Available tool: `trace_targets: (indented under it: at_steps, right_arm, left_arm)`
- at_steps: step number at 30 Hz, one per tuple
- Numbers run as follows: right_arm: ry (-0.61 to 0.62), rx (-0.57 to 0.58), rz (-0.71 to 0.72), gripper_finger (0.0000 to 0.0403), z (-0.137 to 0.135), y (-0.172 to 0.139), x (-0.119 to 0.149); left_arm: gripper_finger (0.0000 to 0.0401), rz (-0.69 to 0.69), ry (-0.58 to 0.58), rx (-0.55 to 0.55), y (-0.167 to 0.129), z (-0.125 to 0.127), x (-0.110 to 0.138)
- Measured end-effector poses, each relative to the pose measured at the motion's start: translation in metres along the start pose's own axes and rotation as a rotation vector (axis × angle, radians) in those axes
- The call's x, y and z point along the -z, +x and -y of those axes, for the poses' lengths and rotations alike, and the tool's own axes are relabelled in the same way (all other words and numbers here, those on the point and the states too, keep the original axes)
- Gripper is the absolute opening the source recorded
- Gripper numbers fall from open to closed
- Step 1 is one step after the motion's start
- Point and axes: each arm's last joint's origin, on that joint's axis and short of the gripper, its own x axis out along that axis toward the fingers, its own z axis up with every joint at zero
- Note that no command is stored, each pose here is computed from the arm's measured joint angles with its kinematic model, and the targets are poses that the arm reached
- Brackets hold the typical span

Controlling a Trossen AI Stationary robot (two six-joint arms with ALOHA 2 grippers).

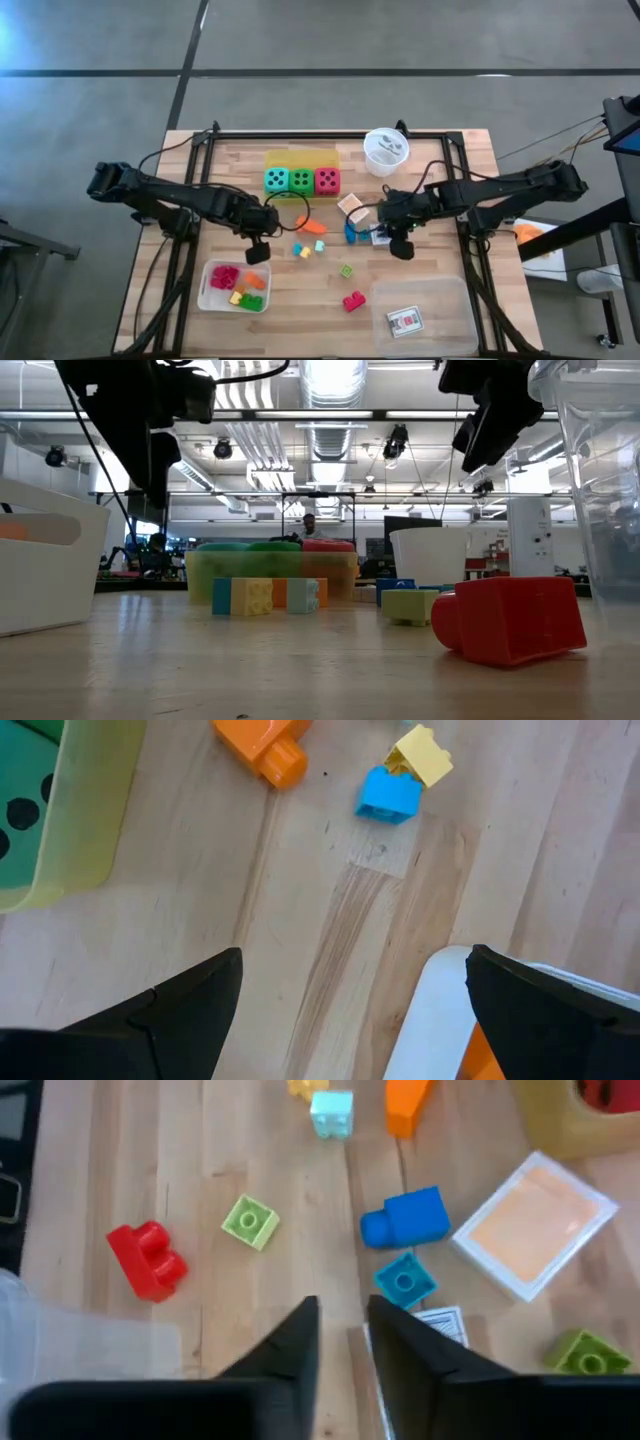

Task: Pick & Place Toys
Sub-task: Put the blue deck of cards into the transparent bin

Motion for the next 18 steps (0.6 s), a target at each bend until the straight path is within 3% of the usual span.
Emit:
trace_targets:
  at_steps: [9,18]
  right_arm:
    - [0.011,0.022,-0.132,0.0256,0.002,0.035,0.002]
    - [0.011,0.100,-0.240,0.0327,0.013,0.065,0.006]
  left_arm:
    - [0.0367,0.013,-0.001,0.007,0.000,0.001,-0.001]
    - [0.0367,0.013,-0.001,0.007,0.000,0.001,-0.001]
